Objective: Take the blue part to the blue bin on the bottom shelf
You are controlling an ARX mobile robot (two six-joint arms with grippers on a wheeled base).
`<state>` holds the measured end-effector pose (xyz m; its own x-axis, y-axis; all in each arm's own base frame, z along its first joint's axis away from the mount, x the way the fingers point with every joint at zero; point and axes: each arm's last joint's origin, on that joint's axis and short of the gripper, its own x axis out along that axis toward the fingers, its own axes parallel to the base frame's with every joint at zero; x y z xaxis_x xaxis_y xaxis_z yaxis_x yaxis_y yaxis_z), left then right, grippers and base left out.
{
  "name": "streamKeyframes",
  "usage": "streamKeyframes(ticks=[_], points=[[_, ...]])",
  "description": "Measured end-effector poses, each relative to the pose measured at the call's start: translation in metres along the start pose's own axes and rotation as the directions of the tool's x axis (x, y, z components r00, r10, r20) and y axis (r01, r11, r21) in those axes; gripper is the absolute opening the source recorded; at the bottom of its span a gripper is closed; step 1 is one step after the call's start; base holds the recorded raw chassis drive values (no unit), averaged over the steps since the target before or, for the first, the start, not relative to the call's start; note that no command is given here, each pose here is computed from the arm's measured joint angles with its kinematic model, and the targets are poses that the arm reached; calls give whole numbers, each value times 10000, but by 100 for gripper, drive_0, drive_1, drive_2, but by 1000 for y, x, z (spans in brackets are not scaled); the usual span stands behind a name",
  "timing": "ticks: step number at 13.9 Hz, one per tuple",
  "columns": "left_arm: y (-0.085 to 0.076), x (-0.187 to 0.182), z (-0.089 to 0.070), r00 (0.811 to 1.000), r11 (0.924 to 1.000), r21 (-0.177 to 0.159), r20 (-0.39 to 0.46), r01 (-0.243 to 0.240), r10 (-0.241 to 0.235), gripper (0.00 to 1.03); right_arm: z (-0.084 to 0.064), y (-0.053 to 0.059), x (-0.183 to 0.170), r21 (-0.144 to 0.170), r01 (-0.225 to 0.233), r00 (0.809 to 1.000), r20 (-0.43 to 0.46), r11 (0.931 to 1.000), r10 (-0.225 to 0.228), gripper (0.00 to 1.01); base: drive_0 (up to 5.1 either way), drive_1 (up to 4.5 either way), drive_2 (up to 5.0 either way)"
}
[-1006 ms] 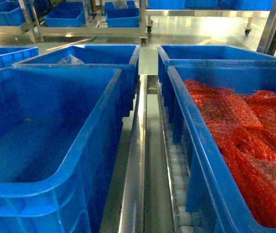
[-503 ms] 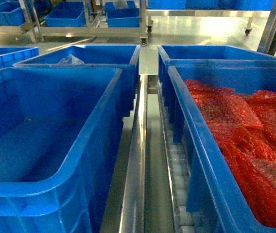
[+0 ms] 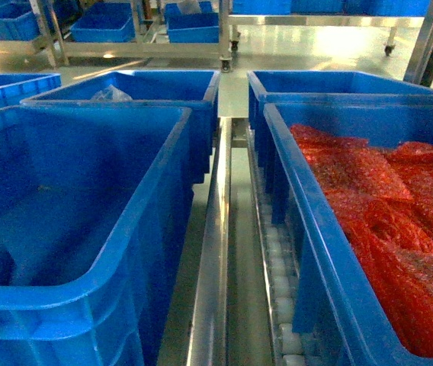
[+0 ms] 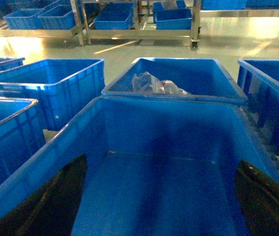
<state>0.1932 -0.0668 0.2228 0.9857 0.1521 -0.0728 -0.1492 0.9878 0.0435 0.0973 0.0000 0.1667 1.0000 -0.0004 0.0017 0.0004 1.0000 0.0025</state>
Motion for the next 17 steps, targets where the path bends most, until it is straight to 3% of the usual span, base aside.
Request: streamKeyframes(ticks=[1,4,5,6,8,11,15,16,17], points=[[0,0,0,10000,10000,8,-13,0,0,99,0,0,0,0,0,10000,0,10000,0,98,0,0,0],[1,0,1,9999,9999,-62,125,100,-99,97,0,0,0,0,0,10000,0,10000,0,98,0,0,0],[8,-1,1,9931,9949,-356,739,939,-911,84,0,0,0,0,0,10000,0,10000,0,98,0,0,0],[20,-9,-8,9875,9901,-366,868,1354,-1318,70,0,0,0,0,0,10000,4,10000,0,98,0,0,0],[37,-19,-27,9878,9890,-282,600,1454,-1436,41,0,0,0,0,-4,10000,0,10000,4,98,0,0,0],[52,-32,-39,9868,9885,-317,711,1479,-1454,2,0,0,0,0,-4,10000,0,10000,4,98,0,0,0],[67,-45,-51,9836,9852,-298,698,1686,-1662,2,0,0,0,0,0,10000,0,10000,0,98,0,0,0],[74,-47,-53,9892,9907,-333,678,1321,-1297,2,0,0,0,0,4,10000,-8,10000,-4,98,0,0,0],[74,-50,-54,9879,9896,-332,734,1397,-1370,2,0,0,0,0,-4,10000,4,10000,4,98,0,0,0]])
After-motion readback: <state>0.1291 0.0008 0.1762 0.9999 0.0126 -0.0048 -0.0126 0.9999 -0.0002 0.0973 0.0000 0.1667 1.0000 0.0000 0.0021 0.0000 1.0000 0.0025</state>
